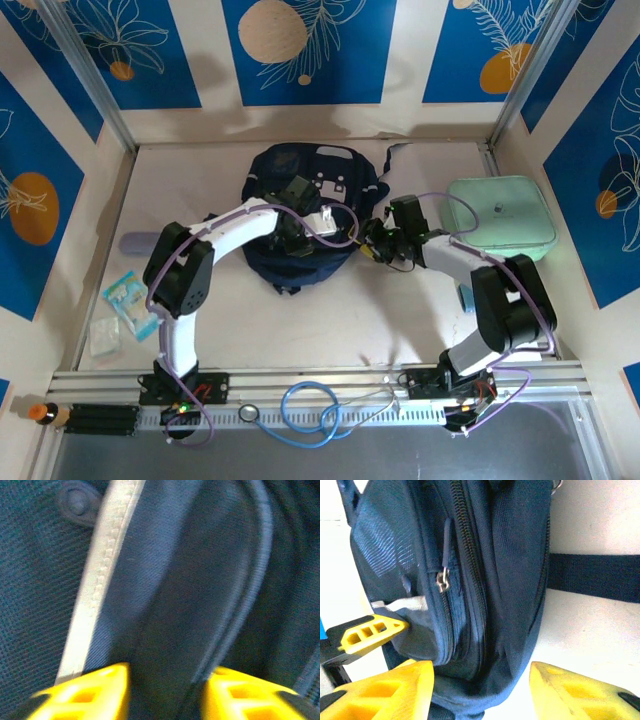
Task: Pack the student bag
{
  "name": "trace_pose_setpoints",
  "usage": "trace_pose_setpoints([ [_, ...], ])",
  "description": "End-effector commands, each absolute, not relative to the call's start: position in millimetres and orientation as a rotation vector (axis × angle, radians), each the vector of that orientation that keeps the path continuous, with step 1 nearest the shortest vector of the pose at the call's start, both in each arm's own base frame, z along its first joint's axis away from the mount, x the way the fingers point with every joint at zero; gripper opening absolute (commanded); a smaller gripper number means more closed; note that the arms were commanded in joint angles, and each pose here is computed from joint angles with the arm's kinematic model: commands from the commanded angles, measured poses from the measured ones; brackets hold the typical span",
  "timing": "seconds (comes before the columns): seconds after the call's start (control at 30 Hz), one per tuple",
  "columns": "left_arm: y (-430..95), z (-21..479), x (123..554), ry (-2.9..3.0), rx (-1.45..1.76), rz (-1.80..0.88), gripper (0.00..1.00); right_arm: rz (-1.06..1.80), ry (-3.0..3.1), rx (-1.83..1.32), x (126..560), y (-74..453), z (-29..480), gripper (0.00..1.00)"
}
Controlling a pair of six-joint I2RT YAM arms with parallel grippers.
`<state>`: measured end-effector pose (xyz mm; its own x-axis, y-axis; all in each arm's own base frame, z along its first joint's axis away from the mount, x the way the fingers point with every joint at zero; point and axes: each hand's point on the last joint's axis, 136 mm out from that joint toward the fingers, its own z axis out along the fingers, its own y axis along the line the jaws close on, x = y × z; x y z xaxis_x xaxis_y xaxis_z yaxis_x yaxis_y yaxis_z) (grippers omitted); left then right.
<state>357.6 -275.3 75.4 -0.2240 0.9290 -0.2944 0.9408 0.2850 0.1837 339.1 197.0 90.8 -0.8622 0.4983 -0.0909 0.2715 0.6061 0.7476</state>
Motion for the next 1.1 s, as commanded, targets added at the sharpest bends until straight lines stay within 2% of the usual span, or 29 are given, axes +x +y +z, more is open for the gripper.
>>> trace_pose_setpoints([
  [0.0, -282, 91, 367, 2.180, 1.682, -0.037, 0.30, 1.103, 2.523, 0.570, 333, 190, 105, 0.54],
  [0.27, -287, 119, 358, 2.117, 1.647, -0.116, 0.11, 1.061, 2.492, 0.541, 336, 179, 115, 0.54],
  [0.47, -293, 160, 351, 1.992, 1.492, -0.211, 0.05, 1.063, 2.452, 0.498, 342, 177, 125, 0.54],
  [0.73, -288, 189, 340, 1.901, 1.282, -0.323, 0.03, 1.106, 2.379, 0.372, 377, 182, 146, 0.59],
  [0.93, -282, 195, 334, 1.906, 1.253, -0.358, 0.03, 1.062, 2.348, 0.249, 413, 183, 163, 0.57],
  [1.07, -280, 199, 331, 1.895, 1.245, -0.378, 0.03, 1.088, 2.378, 0.199, 434, 186, 151, 0.55],
])
